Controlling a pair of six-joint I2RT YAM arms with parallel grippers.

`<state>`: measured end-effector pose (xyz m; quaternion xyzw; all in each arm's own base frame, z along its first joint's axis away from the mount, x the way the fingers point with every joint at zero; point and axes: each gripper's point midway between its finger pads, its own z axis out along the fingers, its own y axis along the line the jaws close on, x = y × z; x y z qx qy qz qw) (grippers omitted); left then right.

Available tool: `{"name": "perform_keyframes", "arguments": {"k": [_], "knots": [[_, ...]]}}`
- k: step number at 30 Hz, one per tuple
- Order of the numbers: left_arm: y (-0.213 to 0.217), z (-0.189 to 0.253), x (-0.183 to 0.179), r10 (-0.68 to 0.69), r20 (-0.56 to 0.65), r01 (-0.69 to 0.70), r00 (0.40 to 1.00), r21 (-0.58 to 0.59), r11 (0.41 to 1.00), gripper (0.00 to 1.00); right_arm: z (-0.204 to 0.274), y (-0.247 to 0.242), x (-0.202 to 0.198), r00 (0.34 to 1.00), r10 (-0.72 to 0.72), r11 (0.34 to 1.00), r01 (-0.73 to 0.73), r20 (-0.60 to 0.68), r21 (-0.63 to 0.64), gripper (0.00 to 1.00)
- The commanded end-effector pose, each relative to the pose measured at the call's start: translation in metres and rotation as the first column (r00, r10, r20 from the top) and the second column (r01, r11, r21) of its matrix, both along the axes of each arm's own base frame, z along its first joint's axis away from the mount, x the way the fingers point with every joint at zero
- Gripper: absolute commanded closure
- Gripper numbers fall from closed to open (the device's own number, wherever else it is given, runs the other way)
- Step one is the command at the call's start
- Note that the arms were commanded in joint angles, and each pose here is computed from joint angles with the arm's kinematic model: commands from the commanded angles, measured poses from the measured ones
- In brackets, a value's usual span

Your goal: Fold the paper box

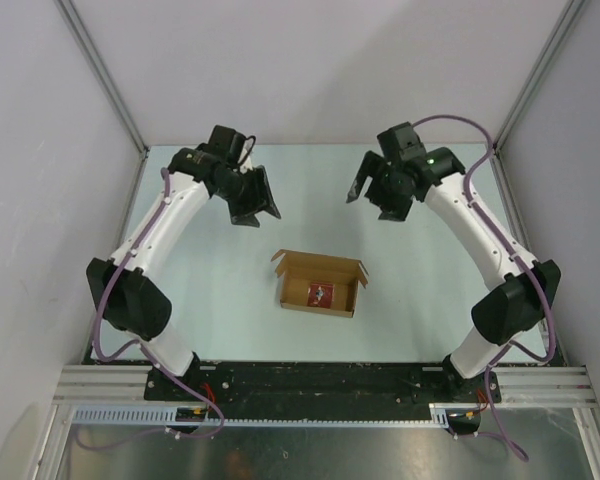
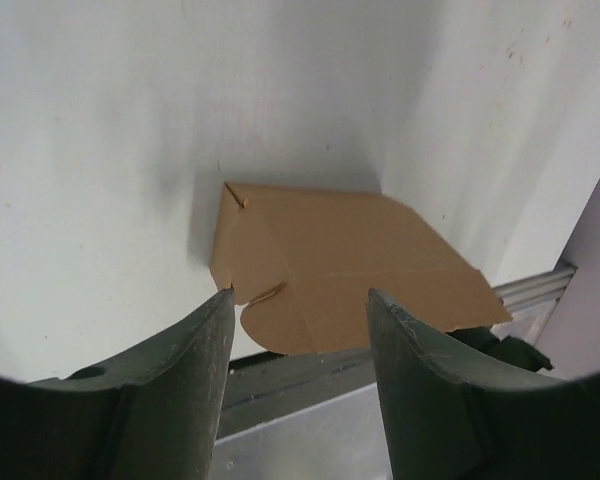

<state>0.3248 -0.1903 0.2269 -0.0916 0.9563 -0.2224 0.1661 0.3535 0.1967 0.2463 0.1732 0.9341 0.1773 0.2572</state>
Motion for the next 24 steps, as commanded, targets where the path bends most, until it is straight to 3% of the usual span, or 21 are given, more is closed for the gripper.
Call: {"name": "perform_keyframes", "arguments": {"k": [1, 10, 24], "knots": [[-0.012, -0.016, -0.018, -0.017, -0.104, 0.014, 0.994, -0.028, 1.0, 0.39, -0.016, 0.013, -0.04, 0.985, -0.076, 0.995, 0.085, -0.157, 0.055, 0.12], [-0.025, -0.034, -0.046, -0.087, -0.165, 0.089, 0.982, 0.005, 0.996, 0.38, -0.056, 0.024, -0.089, 0.955, -0.066, 0.998, 0.069, -0.291, 0.0, 0.12], [-0.031, -0.06, -0.06, -0.106, -0.23, 0.123, 0.967, 0.06, 0.991, 0.36, -0.085, 0.03, -0.097, 0.942, -0.078, 0.997, 0.074, -0.326, -0.026, 0.12]]}}
